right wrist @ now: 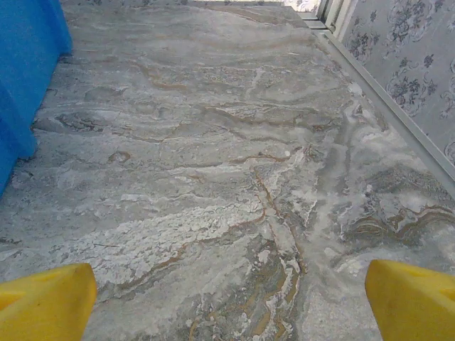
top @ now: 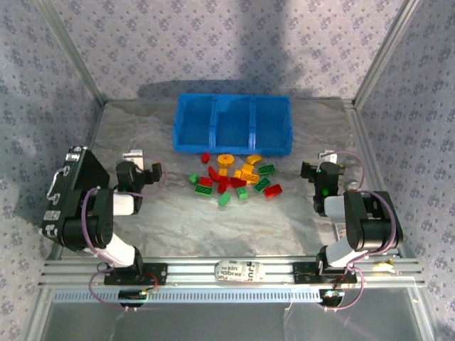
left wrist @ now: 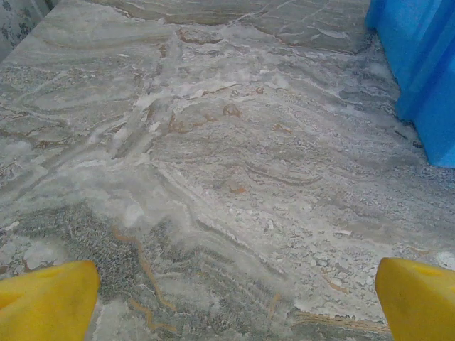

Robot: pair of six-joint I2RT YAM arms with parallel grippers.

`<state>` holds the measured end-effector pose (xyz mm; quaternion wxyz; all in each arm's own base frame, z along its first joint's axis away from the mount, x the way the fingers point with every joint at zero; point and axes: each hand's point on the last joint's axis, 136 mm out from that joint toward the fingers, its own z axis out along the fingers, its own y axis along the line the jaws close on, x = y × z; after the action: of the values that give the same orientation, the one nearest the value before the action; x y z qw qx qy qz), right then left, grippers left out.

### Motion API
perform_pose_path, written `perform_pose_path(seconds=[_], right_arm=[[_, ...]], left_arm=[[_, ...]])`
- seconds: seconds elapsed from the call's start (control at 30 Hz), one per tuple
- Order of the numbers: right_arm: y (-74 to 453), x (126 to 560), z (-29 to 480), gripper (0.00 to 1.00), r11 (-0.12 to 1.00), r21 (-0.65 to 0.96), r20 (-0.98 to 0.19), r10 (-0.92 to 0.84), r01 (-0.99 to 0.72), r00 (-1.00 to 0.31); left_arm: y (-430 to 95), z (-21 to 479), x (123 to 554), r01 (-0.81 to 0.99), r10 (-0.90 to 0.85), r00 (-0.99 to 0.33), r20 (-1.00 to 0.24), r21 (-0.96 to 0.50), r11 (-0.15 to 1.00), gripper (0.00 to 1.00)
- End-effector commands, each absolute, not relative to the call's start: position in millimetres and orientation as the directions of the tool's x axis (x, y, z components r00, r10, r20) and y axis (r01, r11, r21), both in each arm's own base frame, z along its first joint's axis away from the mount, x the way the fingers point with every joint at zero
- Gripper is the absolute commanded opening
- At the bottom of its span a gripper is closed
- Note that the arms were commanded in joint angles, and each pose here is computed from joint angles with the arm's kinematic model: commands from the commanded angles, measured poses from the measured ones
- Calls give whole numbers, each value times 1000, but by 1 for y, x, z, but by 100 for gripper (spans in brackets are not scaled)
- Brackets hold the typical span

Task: Sort the legos into containers by color

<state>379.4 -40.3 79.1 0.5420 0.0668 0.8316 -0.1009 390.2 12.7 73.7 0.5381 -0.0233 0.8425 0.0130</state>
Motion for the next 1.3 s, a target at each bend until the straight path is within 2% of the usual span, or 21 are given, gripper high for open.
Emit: perform_pose_path(seconds=[0.0, 0.97, 1.27], right_arm=[[-39, 386, 87, 99, 972, -85, -925, 5, 220, -380], [-39, 385, 87, 99, 972, -86, -925, 4, 220, -379], [-39, 385, 87, 99, 972, -86, -925, 4, 220, -380]], left_arm=[[12, 89, 398, -44, -36, -375, -926, -21, 999, 100], [12, 88, 398, -44, -36, -376, -926, -21, 999, 100], [20, 89, 397, -95, -52, -370, -928, -18, 995, 100]])
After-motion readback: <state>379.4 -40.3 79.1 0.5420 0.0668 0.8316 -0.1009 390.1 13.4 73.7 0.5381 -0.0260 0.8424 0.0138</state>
